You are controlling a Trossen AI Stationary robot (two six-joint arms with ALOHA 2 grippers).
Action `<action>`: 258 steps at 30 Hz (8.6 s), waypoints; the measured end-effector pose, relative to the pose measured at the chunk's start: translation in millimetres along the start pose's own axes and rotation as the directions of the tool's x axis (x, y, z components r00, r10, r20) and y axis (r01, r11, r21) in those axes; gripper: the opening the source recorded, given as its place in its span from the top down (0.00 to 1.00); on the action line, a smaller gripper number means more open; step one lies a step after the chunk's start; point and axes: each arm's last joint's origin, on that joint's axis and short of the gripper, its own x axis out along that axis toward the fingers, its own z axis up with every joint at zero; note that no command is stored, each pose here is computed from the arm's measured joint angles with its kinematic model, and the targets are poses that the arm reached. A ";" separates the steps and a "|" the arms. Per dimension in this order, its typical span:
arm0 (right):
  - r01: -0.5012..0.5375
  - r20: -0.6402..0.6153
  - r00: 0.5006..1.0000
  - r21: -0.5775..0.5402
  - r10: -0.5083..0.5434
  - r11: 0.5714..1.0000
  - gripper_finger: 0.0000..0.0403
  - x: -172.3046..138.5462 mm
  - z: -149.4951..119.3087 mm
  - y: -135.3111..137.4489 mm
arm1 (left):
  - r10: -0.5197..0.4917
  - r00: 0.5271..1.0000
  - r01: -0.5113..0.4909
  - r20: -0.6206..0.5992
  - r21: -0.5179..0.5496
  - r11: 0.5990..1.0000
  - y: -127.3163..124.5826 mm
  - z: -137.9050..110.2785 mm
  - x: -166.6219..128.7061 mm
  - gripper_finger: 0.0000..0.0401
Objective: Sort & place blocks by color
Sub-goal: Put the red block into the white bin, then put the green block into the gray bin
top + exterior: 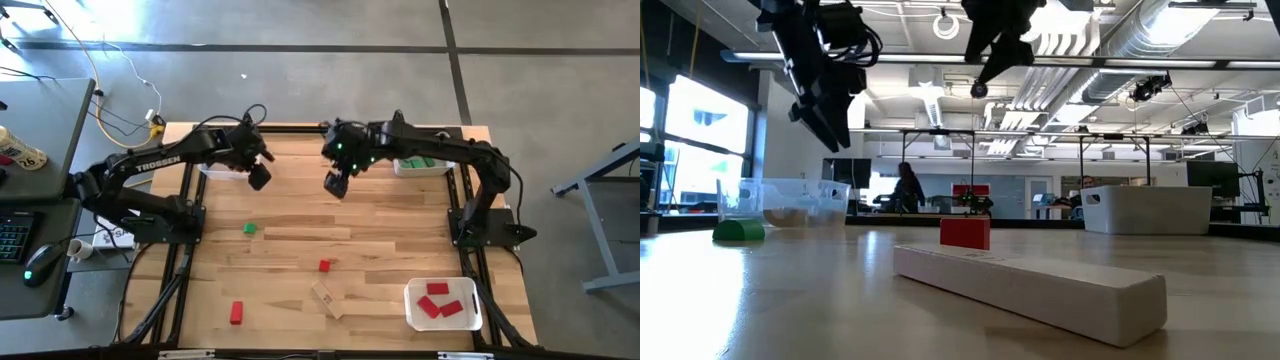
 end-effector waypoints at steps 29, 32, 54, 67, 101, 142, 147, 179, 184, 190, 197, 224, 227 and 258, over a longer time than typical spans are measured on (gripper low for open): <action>-0.118 -0.186 0.980 -0.271 0.069 0.955 0.37 58.2 -72.2 150.5 | -0.169 0.984 0.161 0.056 0.125 0.979 -40.1 -47.0 -66.7 0.43; -0.120 -0.206 0.977 -0.281 0.062 0.952 0.37 71.4 -78.6 158.3 | -0.157 0.987 0.154 0.025 0.106 0.982 -39.7 -50.1 -66.1 0.43; -0.078 -0.341 0.940 -0.247 -0.011 0.966 0.37 159.4 -110.8 171.5 | -0.165 0.986 0.166 -0.026 0.093 0.982 -55.2 -65.0 -64.8 0.43; -0.027 -0.333 0.941 -0.259 -0.063 0.966 0.37 175.1 -116.2 170.2 | -0.162 0.987 0.163 -0.019 0.138 0.977 -62.7 -69.7 -67.2 0.43; -0.012 -0.424 0.901 -0.242 -0.095 0.970 0.75 196.4 -131.9 167.7 | -0.146 0.989 0.146 -0.009 0.138 0.980 -62.2 -69.4 -67.0 0.43; 0.426 -0.388 0.674 -0.490 -0.628 0.760 0.75 108.2 -151.3 151.6 | -0.147 0.989 0.147 -0.009 0.141 0.979 -62.2 -69.3 -67.0 0.43; 0.437 -0.384 0.671 -0.486 -0.634 0.757 0.75 108.6 -148.5 148.4 | -0.146 0.989 0.146 -0.010 0.151 0.978 -62.1 -69.5 -67.0 0.43; 0.388 -0.475 0.825 0.085 -0.305 0.918 0.75 -18.5 -242.2 75.8 | -0.105 0.994 0.108 -0.029 0.106 0.988 -59.5 -72.2 -66.7 0.43; 0.276 -0.451 0.877 0.189 -0.167 0.942 0.75 -37.7 -271.1 85.6 | -0.106 0.994 0.107 -0.030 0.044 0.993 -59.6 -72.3 -66.7 0.43; 0.147 -0.437 0.899 0.262 -0.018 0.954 0.75 -44.2 -306.1 104.2 | -0.107 0.994 0.107 -0.028 0.016 0.994 -59.6 -72.1 -66.7 0.43; 0.025 -0.403 0.908 0.326 0.115 0.945 0.75 -44.8 -339.2 122.7 | -0.109 0.994 0.110 -0.030 0.017 0.994 -59.7 -72.2 -66.7 0.43; -0.010 -0.420 0.882 0.437 0.214 0.899 0.61 -3.0 -370.0 121.2 | -0.217 0.971 0.199 -0.102 -0.159 0.967 -62.8 -74.2 -67.4 0.43; -0.021 -0.423 0.875 0.449 0.233 0.893 0.54 -1.7 -366.9 122.1 | -0.216 0.971 0.191 -0.101 -0.211 0.959 -62.8 -74.2 -67.4 0.43; 0.040 -0.124 0.992 0.459 0.019 0.888 0.49 -86.3 -293.9 142.8 | -0.200 0.974 0.223 -0.104 0.563 0.796 -63.6 -74.5 -66.3 0.43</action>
